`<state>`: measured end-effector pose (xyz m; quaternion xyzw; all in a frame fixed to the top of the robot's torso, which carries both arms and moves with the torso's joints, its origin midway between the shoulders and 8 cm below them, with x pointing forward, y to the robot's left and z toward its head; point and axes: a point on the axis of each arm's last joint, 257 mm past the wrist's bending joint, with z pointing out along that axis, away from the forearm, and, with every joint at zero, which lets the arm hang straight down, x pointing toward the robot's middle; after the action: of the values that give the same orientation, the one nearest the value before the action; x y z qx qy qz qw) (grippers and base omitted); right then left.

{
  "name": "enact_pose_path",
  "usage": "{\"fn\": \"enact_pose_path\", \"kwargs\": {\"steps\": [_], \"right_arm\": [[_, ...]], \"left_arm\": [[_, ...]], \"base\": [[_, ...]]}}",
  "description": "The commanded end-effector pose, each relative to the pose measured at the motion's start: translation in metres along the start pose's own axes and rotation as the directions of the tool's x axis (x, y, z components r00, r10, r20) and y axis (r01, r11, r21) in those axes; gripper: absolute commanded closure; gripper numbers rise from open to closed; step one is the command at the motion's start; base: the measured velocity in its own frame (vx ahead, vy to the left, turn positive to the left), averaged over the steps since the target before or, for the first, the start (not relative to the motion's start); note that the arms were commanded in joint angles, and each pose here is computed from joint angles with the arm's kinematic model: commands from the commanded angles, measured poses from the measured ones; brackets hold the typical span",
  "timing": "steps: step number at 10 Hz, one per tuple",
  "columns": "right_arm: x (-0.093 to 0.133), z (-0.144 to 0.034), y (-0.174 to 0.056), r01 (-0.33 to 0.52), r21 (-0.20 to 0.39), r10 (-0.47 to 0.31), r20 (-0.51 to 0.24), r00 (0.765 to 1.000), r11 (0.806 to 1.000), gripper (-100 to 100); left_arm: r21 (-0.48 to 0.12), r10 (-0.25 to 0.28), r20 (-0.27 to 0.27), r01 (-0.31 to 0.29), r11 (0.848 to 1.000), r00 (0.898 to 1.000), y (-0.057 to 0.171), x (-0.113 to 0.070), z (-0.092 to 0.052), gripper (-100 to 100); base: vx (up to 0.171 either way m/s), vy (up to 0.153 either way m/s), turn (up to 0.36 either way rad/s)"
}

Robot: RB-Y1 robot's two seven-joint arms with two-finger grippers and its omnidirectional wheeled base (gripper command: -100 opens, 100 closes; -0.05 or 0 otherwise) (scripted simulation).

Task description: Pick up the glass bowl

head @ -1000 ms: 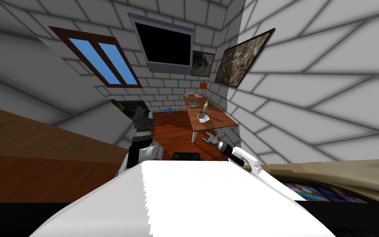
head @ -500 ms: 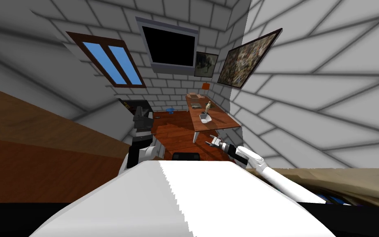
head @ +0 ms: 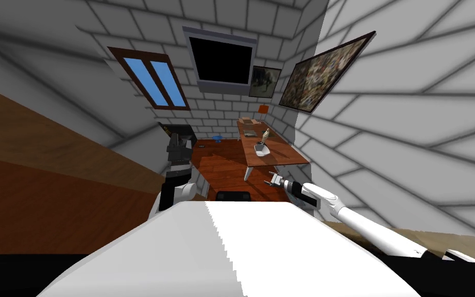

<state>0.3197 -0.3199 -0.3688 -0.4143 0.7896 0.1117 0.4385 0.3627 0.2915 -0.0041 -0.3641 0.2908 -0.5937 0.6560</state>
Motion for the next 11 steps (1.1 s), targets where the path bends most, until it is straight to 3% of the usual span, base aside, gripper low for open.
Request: {"fn": "enact_pose_path", "kwargs": {"steps": [1, 2, 4, 5, 6, 8, 9, 10, 11], "right_arm": [[0.032, -0.019, -0.018, 0.073, 0.020, -0.071, -0.095, 0.993, 0.997, -100], [0.033, -0.020, -0.020, 0.077, 0.020, -0.075, -0.099, 0.992, 0.997, -100], [0.068, -0.044, -0.045, 0.169, 0.030, -0.159, -0.213, 0.964, 0.985, -100], [0.072, -0.046, -0.048, 0.168, 0.034, -0.157, -0.221, 0.963, 0.985, -100], [0.090, -0.060, -0.061, 0.209, 0.036, -0.191, -0.278, 0.941, 0.977, -100], [0.090, -0.060, -0.061, 0.209, 0.036, -0.191, -0.278, 0.941, 0.977, -100], [0.107, -0.075, -0.073, 0.248, 0.035, -0.222, -0.332, 0.917, 0.968, -100], [0.107, -0.075, -0.073, 0.248, 0.035, -0.222, -0.332, 0.917, 0.968, -100], [0.123, -0.090, -0.085, 0.283, 0.032, -0.250, -0.383, 0.889, 0.959, -100]], "left_arm": [[0.000, 0.000, 0.000, 0.000, 1.000, 1.000, 0.000, 0.000, 0.000, 0], [0.000, 0.000, 0.000, 0.000, 1.000, 1.000, 0.000, 0.000, 0.000, 0], [0.000, 0.000, 0.000, 0.000, 1.000, 1.000, 0.000, 0.000, 0.000, 0], [0.000, 0.000, 0.000, 0.000, 1.000, 1.000, 0.000, 0.000, 0.000, 0], [0.000, 0.000, 0.000, 0.000, 1.000, 1.000, 0.000, 0.000, 0.000, 0], [0.000, 0.000, 0.000, 0.000, 1.000, 1.000, 0.000, 0.000, 0.000, 0], [0.000, 0.000, 0.000, 0.000, 1.000, 1.000, 0.000, 0.000, 0.000, 0], [0.000, 0.000, 0.000, 0.000, 1.000, 1.000, 0.000, 0.000, 0.000, 0], [0.000, 0.000, 0.000, 0.000, 1.000, 1.000, 0.000, 0.000, 0.000, 0]], "base": [[0.073, 0.038, 0.270], [0.063, 0.021, 0.108], [0.069, 0.040, 0.227], [0.076, 0.034, 0.118], [0.080, 0.029, 0.207], [0.048, 0.002, 0.044], [0.047, 0.012, 0.178], [0.054, 0.010, 0.126], [0.080, 0.023, 0.230]]}}
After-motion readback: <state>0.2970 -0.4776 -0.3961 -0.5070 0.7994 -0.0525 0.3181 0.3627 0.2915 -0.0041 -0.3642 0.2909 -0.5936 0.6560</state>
